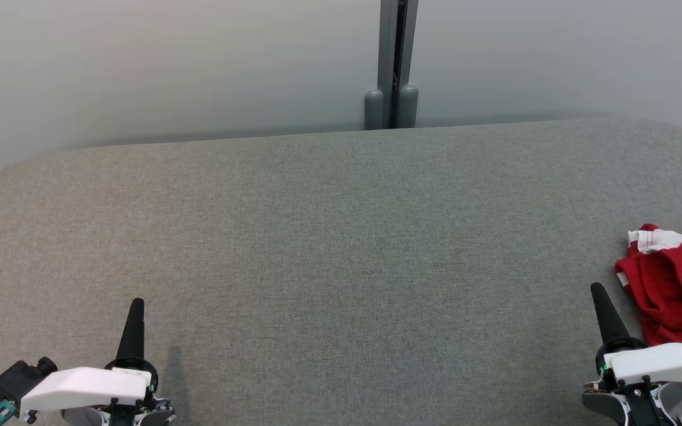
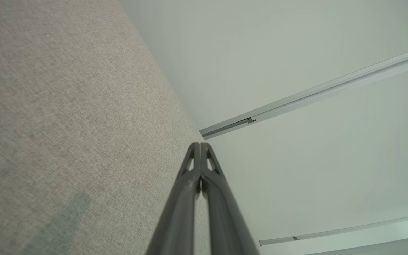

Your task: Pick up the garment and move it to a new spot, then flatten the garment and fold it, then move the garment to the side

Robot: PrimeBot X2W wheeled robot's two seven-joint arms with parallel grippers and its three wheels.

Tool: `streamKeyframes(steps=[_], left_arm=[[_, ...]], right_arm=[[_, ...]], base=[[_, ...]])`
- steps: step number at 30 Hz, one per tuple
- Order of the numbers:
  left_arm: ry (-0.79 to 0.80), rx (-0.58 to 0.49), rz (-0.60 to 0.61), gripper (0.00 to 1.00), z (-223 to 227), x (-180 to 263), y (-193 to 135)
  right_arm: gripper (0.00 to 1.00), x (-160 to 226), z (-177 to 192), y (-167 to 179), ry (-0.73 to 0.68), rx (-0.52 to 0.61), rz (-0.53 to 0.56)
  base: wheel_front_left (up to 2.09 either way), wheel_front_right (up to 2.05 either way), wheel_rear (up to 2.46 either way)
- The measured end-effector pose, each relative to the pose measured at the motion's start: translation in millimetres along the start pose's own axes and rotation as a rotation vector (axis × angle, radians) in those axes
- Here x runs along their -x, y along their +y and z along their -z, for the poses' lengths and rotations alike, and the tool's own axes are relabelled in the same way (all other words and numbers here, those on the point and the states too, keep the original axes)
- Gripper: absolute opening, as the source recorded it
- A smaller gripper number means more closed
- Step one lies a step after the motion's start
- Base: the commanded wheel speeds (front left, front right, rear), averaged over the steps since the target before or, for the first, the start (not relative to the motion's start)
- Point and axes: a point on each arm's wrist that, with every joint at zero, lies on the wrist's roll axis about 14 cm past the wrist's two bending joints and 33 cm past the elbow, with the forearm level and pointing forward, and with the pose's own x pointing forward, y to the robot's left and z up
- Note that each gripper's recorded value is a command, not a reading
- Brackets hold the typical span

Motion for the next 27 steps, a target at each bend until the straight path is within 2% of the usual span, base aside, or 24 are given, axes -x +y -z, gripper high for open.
streamKeyframes(steps=[27], left_arm=[[-0.014,0.224,0.091,0.00,-15.3,0.1,-21.9]], right_arm=[[0.00,0.4,-11.7,16.6,-0.013,-0.231,-0.061]], base=[[0.00,0.00,0.00]])
